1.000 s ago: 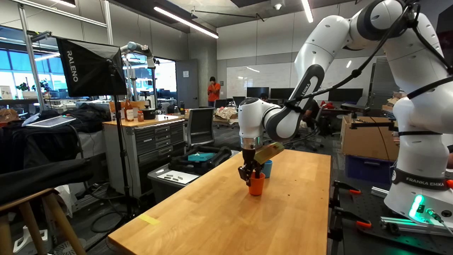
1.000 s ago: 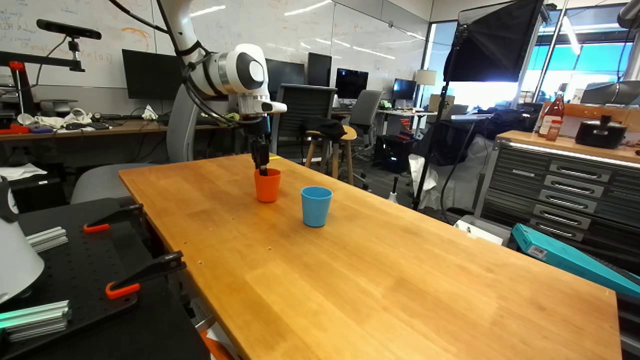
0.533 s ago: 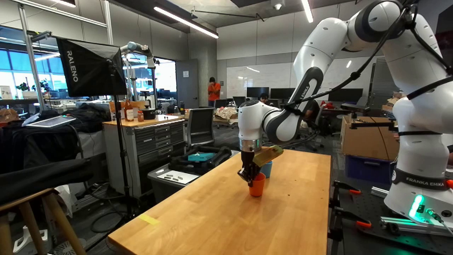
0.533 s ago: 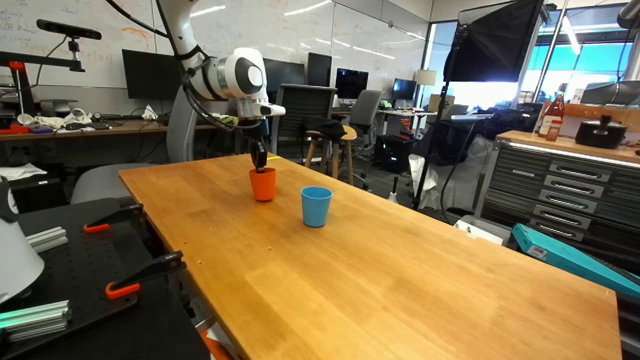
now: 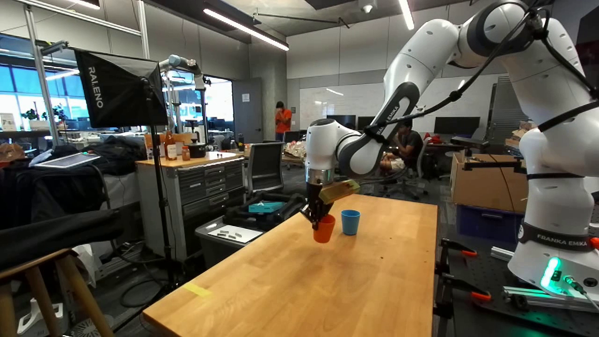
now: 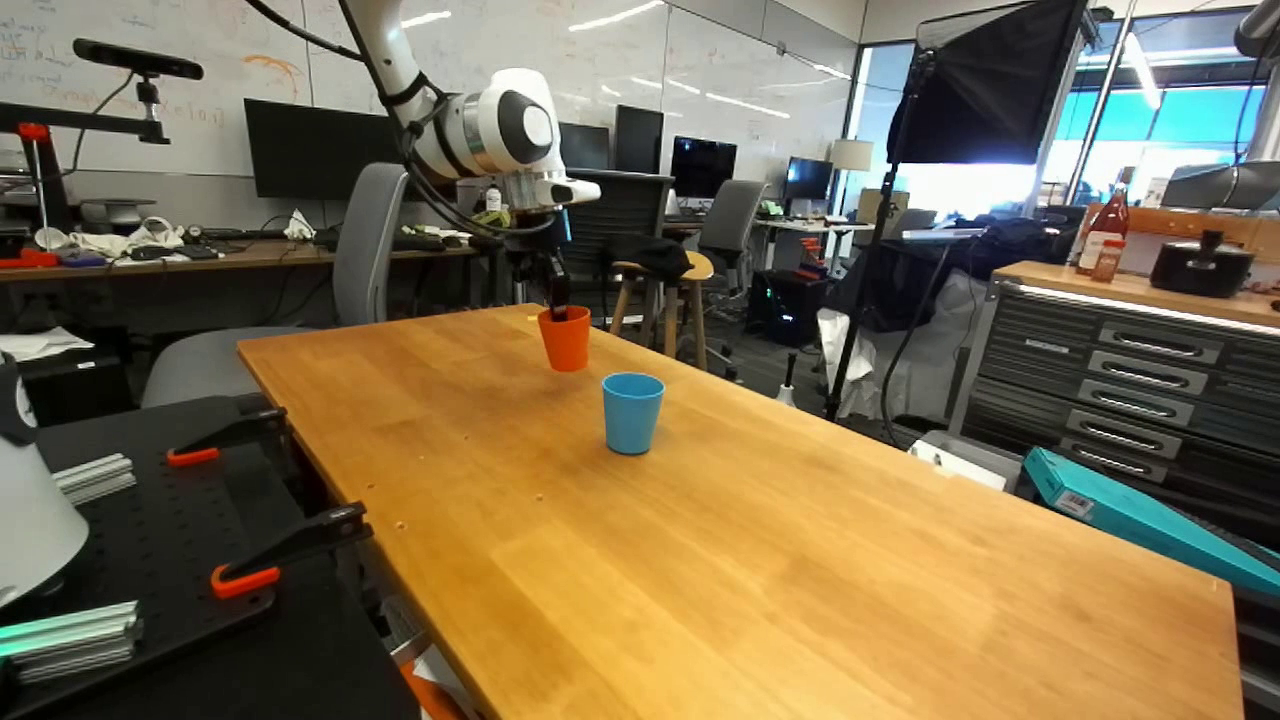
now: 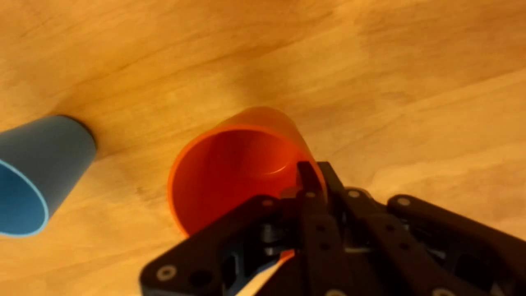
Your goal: Place the orange cup inside the blue cup
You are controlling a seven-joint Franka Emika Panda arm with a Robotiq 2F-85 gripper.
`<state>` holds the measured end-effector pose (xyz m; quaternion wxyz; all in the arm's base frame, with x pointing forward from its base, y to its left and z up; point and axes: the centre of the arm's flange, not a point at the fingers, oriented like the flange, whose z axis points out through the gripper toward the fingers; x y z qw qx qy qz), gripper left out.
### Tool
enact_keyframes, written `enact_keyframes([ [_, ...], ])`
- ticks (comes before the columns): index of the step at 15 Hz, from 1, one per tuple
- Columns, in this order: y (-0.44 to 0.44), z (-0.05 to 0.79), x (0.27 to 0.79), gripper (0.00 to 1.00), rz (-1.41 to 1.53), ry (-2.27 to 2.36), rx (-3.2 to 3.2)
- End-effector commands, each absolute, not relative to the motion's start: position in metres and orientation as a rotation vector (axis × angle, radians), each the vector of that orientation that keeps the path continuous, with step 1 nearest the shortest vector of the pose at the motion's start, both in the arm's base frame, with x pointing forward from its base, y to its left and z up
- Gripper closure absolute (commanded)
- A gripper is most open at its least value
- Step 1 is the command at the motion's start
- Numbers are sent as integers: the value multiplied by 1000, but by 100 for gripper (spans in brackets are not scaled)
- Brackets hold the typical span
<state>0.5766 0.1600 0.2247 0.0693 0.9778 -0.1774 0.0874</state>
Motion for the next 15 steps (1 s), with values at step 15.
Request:
enact_keyframes([
  [15, 37, 322, 622, 93, 335, -885, 2607],
])
